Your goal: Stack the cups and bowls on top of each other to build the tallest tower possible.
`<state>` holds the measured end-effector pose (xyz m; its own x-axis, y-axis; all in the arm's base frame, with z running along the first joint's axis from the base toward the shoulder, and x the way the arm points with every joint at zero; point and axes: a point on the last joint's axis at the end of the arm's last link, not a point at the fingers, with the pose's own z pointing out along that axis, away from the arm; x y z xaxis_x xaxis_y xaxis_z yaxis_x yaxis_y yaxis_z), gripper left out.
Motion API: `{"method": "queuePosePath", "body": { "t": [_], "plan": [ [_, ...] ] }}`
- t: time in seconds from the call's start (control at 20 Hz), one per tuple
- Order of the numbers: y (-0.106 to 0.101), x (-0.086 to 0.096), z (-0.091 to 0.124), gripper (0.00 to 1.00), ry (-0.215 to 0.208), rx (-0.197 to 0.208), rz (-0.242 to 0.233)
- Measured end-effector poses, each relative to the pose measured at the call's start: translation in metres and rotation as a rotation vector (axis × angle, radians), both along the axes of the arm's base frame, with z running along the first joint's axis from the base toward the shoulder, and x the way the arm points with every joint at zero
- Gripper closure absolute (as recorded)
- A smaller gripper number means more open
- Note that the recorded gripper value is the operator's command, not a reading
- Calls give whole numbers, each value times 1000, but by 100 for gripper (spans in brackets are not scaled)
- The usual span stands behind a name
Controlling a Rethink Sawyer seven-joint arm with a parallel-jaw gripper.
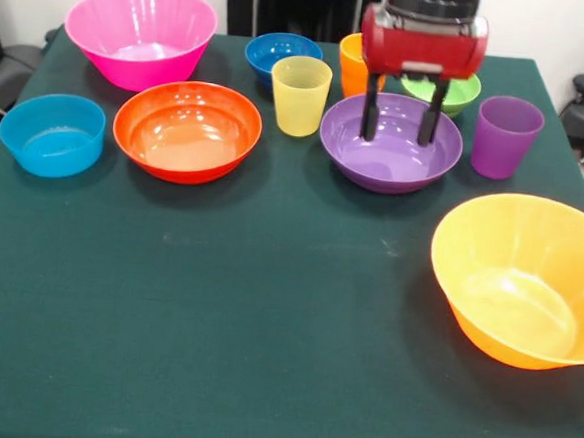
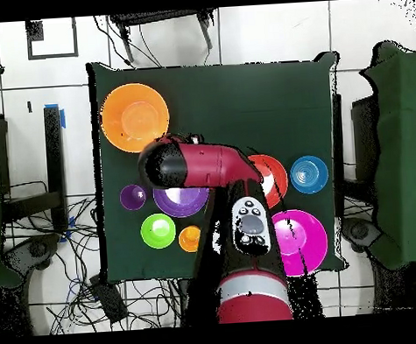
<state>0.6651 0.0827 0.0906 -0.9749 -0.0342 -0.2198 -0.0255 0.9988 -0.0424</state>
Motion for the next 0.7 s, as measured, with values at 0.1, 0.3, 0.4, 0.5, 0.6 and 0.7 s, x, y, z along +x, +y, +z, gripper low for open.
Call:
{"method": "queuePosePath", "body": {
  "t": [0.1,0.3,0.4,0.5,0.6,0.7],
  "plan": [
    [5,10,-4,0,-12,0,8],
    [13,31,-6,0,-31,1,18],
    [18,45,-3,0,-39,1,24],
    [20,53,-1,0,-42,1,27],
    [24,67,5,0,-47,3,31],
    [24,75,10,0,-48,3,32]
  ]
}}
